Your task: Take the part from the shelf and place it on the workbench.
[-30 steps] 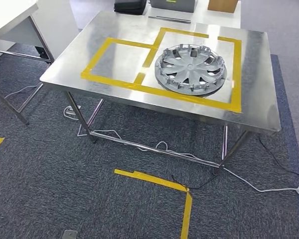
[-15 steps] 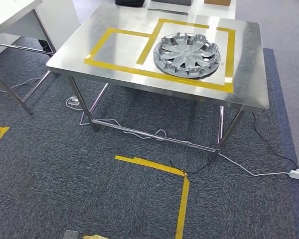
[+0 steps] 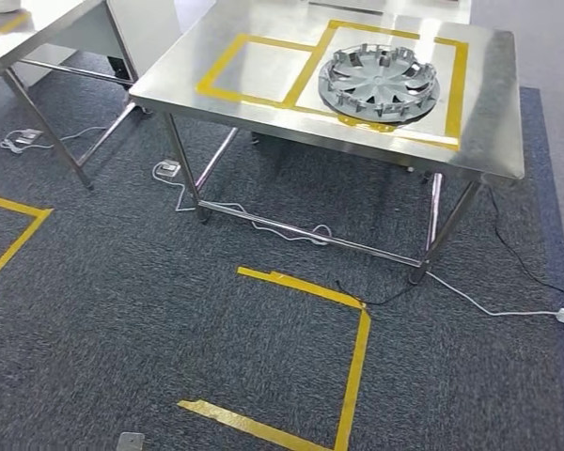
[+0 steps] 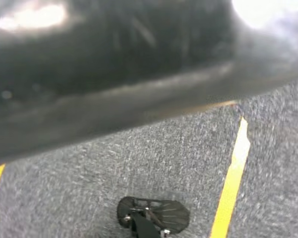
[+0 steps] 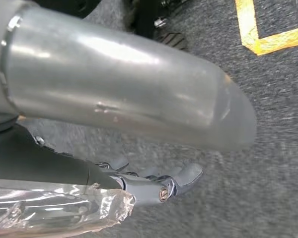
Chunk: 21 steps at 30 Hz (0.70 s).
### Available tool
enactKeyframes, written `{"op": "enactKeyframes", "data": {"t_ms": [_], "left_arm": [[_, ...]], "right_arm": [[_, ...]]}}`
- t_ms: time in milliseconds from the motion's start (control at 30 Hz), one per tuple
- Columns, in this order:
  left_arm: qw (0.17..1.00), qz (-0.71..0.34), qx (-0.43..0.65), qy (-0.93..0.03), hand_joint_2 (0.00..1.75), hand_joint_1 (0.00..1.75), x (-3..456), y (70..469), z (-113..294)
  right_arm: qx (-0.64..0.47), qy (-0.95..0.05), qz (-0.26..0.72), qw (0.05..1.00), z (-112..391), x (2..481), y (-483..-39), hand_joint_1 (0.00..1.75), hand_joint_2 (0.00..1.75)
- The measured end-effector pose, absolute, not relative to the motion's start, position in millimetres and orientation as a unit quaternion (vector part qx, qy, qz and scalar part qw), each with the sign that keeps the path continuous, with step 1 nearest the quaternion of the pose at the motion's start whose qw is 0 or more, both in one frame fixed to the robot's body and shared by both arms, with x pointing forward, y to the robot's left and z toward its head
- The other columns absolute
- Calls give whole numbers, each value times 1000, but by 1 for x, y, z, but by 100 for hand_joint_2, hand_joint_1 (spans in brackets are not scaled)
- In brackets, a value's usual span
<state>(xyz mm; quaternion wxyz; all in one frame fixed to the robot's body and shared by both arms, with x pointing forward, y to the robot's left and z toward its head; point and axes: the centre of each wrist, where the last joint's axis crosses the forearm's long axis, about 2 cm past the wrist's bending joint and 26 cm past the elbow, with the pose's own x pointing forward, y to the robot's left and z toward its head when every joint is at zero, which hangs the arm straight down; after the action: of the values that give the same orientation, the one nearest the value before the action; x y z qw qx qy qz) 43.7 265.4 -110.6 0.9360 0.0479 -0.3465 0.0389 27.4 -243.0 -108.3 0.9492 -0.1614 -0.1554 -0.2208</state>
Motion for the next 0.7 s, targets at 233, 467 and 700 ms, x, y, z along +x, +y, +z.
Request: {"op": "enactKeyframes", "data": {"t_ms": [233, 467, 700], "left_arm": [[938, 42, 56, -340, 0, 0, 40, 266, -111], [940, 45, 58, -334, 0, 0, 38, 265, -111], [941, 51, 62, -330, 0, 0, 36, 263, -111]], "right_arm": [[-158, -154, -210, 952, -109, 24, -243, 0, 0], [-157, -155, -204, 954, -109, 24, -243, 0, 0], [-156, -162, -194, 955, -108, 29, -244, 0, 0]]}}
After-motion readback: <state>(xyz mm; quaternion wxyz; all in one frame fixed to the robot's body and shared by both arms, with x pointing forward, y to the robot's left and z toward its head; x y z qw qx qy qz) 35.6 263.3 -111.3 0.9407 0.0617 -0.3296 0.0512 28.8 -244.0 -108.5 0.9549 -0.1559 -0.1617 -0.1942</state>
